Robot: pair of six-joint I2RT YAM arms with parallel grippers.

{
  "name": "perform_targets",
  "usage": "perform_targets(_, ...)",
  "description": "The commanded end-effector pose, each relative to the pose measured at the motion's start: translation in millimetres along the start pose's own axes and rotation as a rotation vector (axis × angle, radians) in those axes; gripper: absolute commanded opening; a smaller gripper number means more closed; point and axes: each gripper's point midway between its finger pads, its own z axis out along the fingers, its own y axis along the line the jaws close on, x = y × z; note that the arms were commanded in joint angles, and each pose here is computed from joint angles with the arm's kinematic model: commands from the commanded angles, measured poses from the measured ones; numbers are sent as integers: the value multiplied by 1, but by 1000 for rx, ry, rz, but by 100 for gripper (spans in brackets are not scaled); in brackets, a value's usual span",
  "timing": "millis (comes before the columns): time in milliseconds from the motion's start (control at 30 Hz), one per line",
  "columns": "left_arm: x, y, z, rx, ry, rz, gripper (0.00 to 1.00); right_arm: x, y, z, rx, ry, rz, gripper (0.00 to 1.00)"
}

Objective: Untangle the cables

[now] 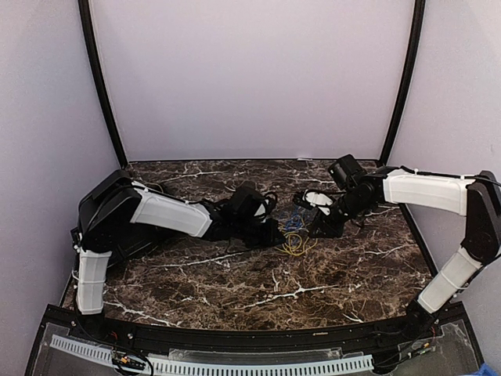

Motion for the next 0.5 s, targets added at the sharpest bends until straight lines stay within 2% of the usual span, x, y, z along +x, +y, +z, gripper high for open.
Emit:
perform_targets(0, -4, -69, -59, 136, -4, 309, 0, -35, -5, -25, 70, -136, -92, 35)
perform_targets(133, -5, -105, -112, 198, -43, 495, 0, -62, 21, -52, 0, -304, -233, 57)
perform_targets(233, -12, -128, -150, 242, -103, 563, 0, -79, 34, -68, -40, -394, -292, 69)
perform_targets(467, -35, -169, -212, 287, -246, 617, 0, -114, 39, -79, -112, -494, -320, 73)
